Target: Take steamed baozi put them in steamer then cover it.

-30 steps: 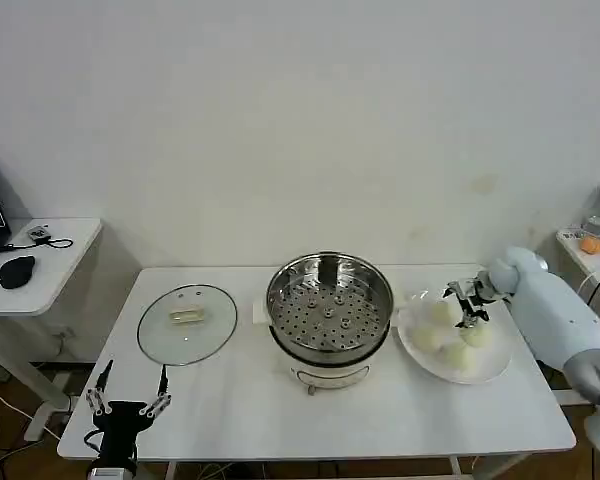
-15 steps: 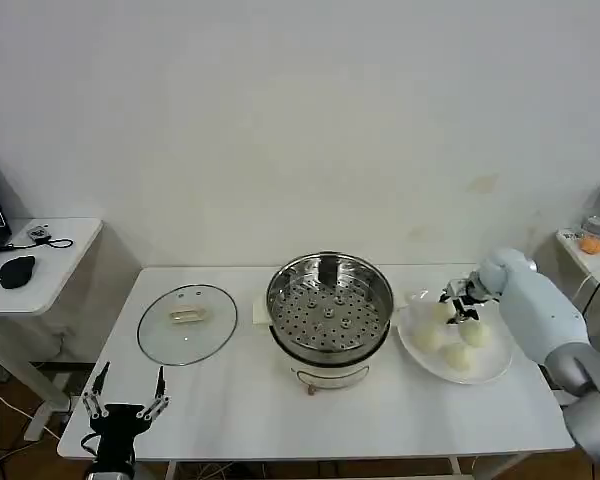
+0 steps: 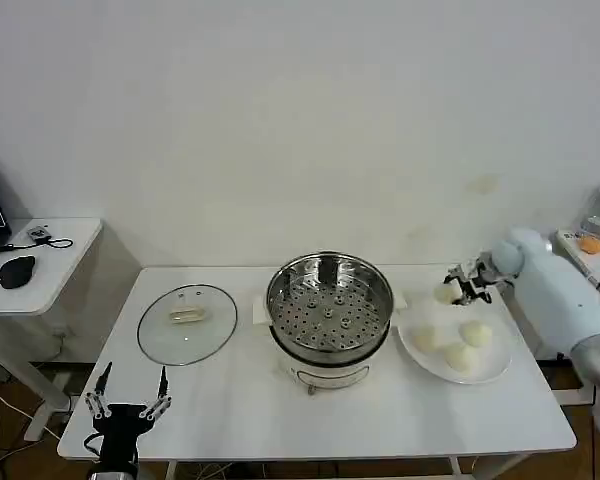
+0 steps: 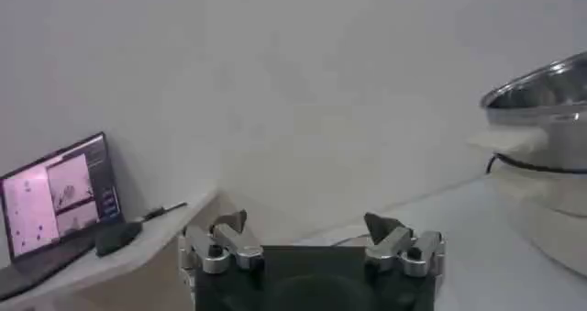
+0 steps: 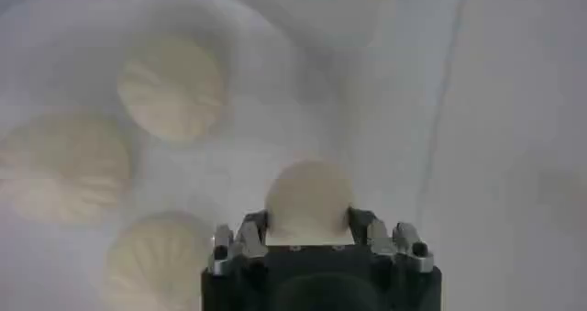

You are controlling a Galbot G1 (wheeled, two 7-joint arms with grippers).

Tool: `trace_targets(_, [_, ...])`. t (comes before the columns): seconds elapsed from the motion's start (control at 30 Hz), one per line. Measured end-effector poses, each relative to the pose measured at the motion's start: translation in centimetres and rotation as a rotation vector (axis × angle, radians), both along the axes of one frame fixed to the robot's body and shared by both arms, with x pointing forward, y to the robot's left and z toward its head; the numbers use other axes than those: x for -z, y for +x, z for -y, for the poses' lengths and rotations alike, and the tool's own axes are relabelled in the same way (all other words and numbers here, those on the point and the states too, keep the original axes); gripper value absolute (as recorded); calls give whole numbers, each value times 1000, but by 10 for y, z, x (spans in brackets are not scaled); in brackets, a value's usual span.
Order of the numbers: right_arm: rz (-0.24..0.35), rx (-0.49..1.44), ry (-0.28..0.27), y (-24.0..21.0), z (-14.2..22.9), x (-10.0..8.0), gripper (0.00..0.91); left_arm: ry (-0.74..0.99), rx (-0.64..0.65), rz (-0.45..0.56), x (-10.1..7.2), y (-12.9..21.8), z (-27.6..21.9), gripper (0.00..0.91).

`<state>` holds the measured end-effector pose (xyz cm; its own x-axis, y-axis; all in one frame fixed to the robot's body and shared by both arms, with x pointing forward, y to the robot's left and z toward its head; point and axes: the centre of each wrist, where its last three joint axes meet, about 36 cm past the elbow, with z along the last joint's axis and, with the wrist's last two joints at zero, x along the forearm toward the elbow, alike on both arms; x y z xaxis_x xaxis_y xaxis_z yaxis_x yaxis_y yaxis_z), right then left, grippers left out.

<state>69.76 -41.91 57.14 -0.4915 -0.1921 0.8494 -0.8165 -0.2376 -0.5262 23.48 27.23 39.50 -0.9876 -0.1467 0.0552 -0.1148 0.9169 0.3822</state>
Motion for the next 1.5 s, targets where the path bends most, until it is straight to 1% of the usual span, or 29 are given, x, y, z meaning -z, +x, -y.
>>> trace_targets(0.17, [54,-94,59,-3,-35,-43,615,-2,5,7,-3,1,2,907])
trace_targets(0.37, [86,-217,104,-2,-86,-82,615,2,5,15,-10,1,2,907])
trace_targets(0.5, [100,-311,124,-3,-126,-102,615,5,-1,23,-13,1,1,907])
trace_targets(0.6, [97,-385,128,-5,-158,-106,605,6,-7,26,-14,1,0,907])
trace_targets(0.63, [95,-406,126,-6,-167,-106,615,5,-11,28,-15,1,0,907])
trace_targets(0.67, [93,-429,122,-7,-176,-106,605,5,-14,31,-15,1,0,907])
trace_targets(0.77, [78,-499,101,-12,-200,-99,605,6,-21,33,-17,-1,-2,907])
trace_targets(0.9, [53,-585,65,-21,-220,-83,615,9,-31,37,-20,-3,-3,907])
trace_targets(1.1, [31,-691,-8,-27,-237,-59,605,9,-45,42,-21,-4,-4,907])
trace_targets(1.27, [37,-771,-70,-27,-246,-41,605,7,-49,42,-21,-5,-4,907])
trace_targets(1.5, [74,-850,-149,-16,-251,-22,615,10,-55,42,-20,-4,-6,907])
